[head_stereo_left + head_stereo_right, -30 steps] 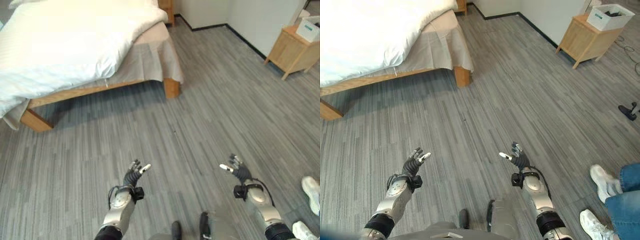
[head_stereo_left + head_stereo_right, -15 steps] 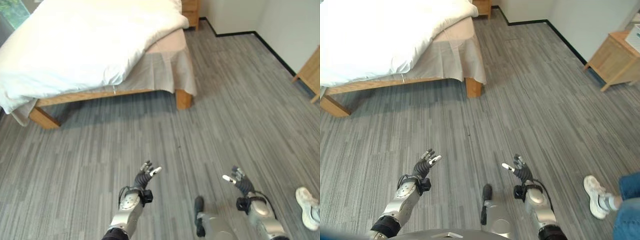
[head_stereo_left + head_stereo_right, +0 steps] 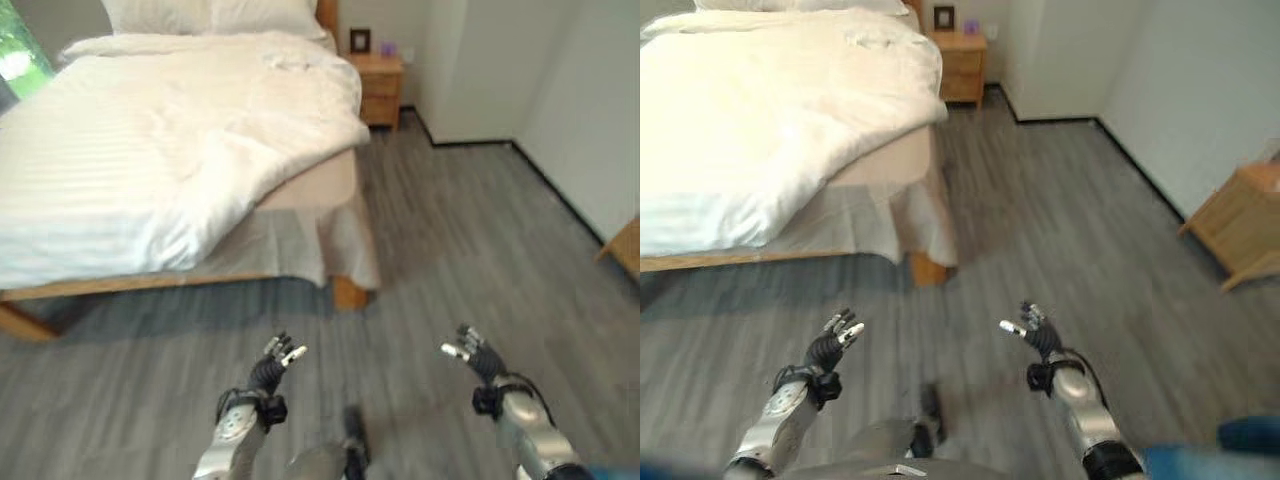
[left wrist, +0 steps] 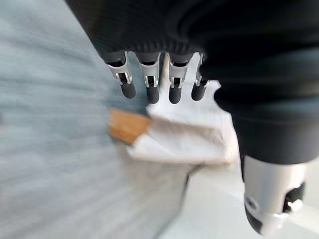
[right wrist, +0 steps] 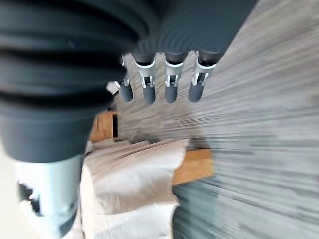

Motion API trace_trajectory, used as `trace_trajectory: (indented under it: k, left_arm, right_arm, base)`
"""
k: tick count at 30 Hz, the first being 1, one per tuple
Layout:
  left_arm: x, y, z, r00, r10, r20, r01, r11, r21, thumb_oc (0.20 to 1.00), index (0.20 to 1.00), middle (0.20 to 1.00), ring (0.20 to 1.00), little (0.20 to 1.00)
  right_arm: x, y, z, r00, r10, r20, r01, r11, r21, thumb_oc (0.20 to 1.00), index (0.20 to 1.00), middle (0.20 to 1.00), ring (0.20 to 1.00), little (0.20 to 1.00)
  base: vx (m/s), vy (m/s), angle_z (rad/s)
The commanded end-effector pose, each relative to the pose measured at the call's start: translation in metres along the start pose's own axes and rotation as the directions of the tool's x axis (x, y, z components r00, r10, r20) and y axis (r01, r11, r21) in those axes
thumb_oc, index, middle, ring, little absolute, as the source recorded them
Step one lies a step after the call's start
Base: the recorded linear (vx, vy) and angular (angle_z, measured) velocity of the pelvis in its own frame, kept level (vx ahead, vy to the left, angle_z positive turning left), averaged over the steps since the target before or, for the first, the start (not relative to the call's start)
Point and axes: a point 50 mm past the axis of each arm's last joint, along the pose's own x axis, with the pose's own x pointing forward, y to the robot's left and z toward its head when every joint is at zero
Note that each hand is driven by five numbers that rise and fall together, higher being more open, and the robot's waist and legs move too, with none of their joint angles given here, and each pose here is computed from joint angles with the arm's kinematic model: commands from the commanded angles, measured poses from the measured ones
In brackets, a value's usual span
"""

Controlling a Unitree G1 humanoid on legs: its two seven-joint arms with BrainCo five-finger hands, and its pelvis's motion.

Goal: Making the bed.

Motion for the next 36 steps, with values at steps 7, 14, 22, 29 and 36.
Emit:
trace_trajectory:
  k: [7, 14, 22, 29, 36]
  left_arm:
    - [0.028, -0.044, 0.055, 0.931, -0.325, 0.165, 0.319, 0.946, 0.061, 1.000, 1.000, 1.000, 1.000, 1.000]
    - [0.004, -0.030, 0.017, 0.933, -0.354, 0.055, 0.358, 0.931, -0.073, 1.000, 1.000, 1.000, 1.000, 1.000]
    - [-0.006, -0.024, 0.010, 0.926, -0.378, 0.000, 0.377, 0.926, -0.019, 1.000, 1.000, 1.000, 1.000, 1.000]
    - [-0.010, -0.021, 0.011, 0.918, -0.396, -0.015, 0.396, 0.918, -0.006, 1.000, 1.000, 1.000, 1.000, 1.000]
    - [-0.019, -0.022, -0.005, 0.903, -0.422, -0.084, 0.419, 0.906, -0.051, 1.000, 1.000, 1.000, 1.000, 1.000]
  right_arm:
    - [-0.005, -0.035, 0.040, 0.984, -0.031, 0.176, 0.041, 0.998, -0.053, 1.000, 1.000, 1.000, 1.000, 1.000]
    - [-0.006, -0.050, 0.137, 0.883, 0.070, 0.465, 0.080, 0.952, -0.295, 1.000, 1.000, 1.000, 1.000, 1.000]
    - [-0.015, -0.047, 0.179, 0.809, 0.144, 0.570, 0.140, 0.894, -0.425, 1.000, 1.000, 1.000, 1.000, 1.000]
    - [0.010, -0.057, 0.221, 0.828, 0.131, 0.546, 0.308, 0.707, -0.637, 1.000, 1.000, 1.000, 1.000, 1.000]
    - [0.033, -0.050, 0.318, 0.801, 0.109, 0.589, 0.505, 0.405, -0.762, 1.000, 1.000, 1.000, 1.000, 1.000]
  base:
    - [0.45, -0.201, 1.81]
    - [0.17, -0.118, 0.88]
    - [0.07, -0.014, -0.29]
    - [0.01, 0.004, -0.03]
    - [-0.02, 0.007, 0.15]
